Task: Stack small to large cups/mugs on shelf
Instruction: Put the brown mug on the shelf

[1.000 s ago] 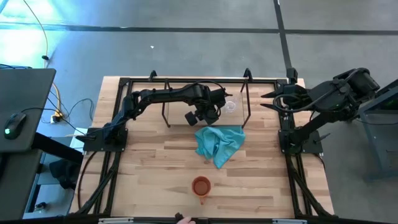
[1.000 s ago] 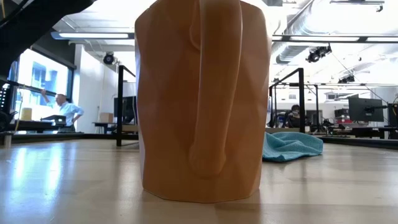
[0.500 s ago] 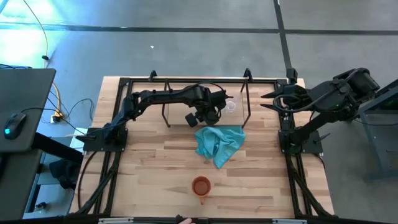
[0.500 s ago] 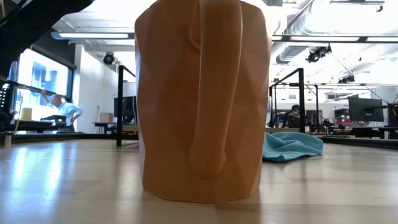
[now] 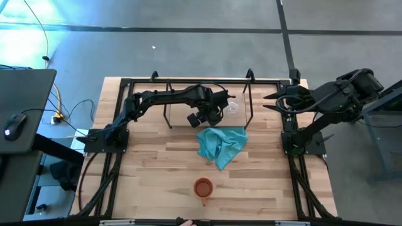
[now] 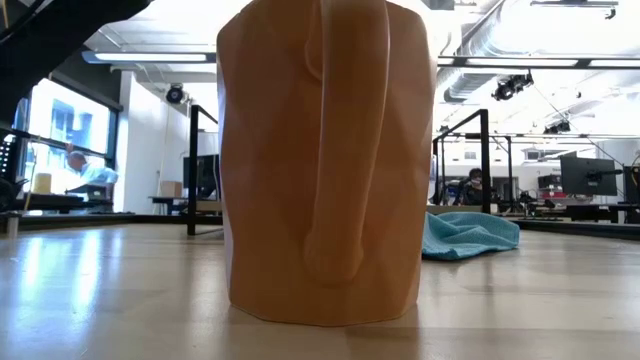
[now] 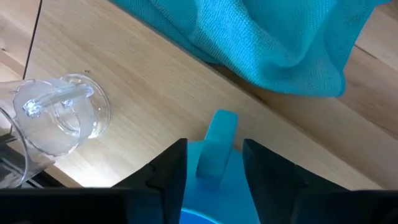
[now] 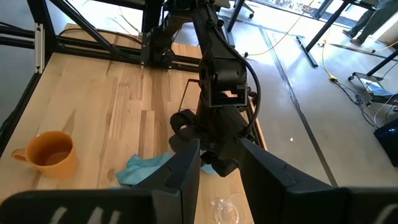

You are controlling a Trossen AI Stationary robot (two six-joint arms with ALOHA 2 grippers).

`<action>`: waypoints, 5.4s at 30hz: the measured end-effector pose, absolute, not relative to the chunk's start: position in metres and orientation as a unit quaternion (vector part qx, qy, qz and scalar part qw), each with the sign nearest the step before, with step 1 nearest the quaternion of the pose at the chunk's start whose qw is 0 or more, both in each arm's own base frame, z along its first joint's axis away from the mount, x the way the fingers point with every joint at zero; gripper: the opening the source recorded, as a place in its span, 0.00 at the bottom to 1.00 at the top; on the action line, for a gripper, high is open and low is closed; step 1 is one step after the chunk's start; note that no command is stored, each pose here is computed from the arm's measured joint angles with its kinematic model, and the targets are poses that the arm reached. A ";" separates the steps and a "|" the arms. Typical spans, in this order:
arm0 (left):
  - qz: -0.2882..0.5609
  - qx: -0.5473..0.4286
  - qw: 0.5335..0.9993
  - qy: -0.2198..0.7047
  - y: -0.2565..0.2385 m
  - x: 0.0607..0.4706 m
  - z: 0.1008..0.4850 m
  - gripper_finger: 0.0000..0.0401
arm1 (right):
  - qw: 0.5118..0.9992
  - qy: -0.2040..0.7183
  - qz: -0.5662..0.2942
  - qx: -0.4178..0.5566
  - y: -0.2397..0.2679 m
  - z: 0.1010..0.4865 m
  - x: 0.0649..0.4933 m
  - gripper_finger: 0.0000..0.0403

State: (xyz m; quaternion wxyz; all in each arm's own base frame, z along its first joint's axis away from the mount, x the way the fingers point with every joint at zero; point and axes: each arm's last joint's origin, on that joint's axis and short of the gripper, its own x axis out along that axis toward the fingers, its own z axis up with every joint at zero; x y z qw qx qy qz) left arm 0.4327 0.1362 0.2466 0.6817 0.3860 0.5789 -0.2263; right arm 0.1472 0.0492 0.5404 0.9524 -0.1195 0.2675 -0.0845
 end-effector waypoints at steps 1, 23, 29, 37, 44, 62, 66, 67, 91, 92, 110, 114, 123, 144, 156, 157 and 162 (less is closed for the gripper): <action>-0.222 0.384 0.682 0.581 0.136 0.433 0.247 0.37 | 0.952 0.268 -0.084 -0.119 0.049 0.540 0.147 0.25; -0.169 0.435 0.713 0.523 0.119 0.436 0.312 0.38 | 0.952 0.273 -0.074 -0.118 0.050 0.540 0.147 0.25; -0.135 0.436 0.747 0.483 0.100 0.435 0.349 0.38 | 0.953 0.273 -0.070 -0.111 0.050 0.540 0.147 0.25; -0.088 0.381 0.790 0.472 0.071 0.414 0.382 0.38 | 0.953 0.276 -0.069 -0.104 0.050 0.539 0.146 0.25; -0.031 0.248 0.860 0.445 0.044 0.390 0.414 0.38 | 0.954 0.275 -0.072 -0.093 0.050 0.539 0.146 0.25; -0.136 0.056 0.851 0.505 -0.060 0.344 0.428 0.38 | 0.939 0.342 -0.023 -0.008 0.075 0.520 0.186 0.25; -0.140 0.041 0.843 0.518 -0.077 0.338 0.427 0.38 | 0.927 0.375 -0.004 -0.004 0.094 0.507 0.206 0.25; -0.142 0.040 0.840 0.522 -0.081 0.335 0.427 0.38 | 0.924 0.383 0.002 0.001 0.100 0.504 0.210 0.25; -0.115 0.079 0.918 0.371 -0.137 0.190 0.507 0.38 | 0.881 0.421 -0.137 0.168 0.245 0.398 0.289 0.25; -0.108 0.078 0.923 0.362 -0.138 0.184 0.510 0.38 | 0.880 0.417 -0.144 0.176 0.251 0.393 0.292 0.25; -0.053 0.116 0.951 0.281 -0.162 0.147 0.518 0.38 | 0.826 0.364 -0.239 0.359 0.327 0.295 0.334 0.25; -0.050 0.115 0.952 0.280 -0.162 0.147 0.518 0.38 | 0.806 0.367 -0.246 0.394 0.334 0.281 0.340 0.26; -0.020 0.112 0.957 0.267 -0.160 0.148 0.519 0.38 | 0.790 0.350 -0.247 0.438 0.343 0.266 0.350 0.32; 0.011 0.094 0.967 0.235 -0.142 0.136 0.529 0.38 | 0.758 0.382 -0.290 0.442 0.333 0.221 0.379 0.38; 0.011 0.085 0.970 0.230 -0.136 0.131 0.532 0.38 | 0.747 0.397 -0.313 0.431 0.324 0.214 0.383 0.38; 0.010 0.085 0.970 0.230 -0.136 0.131 0.532 0.38 | 0.747 0.398 -0.315 0.430 0.324 0.213 0.383 0.38; 0.010 0.084 0.970 0.230 -0.136 0.131 0.532 0.38 | 0.741 0.408 -0.318 0.428 0.323 0.206 0.386 0.38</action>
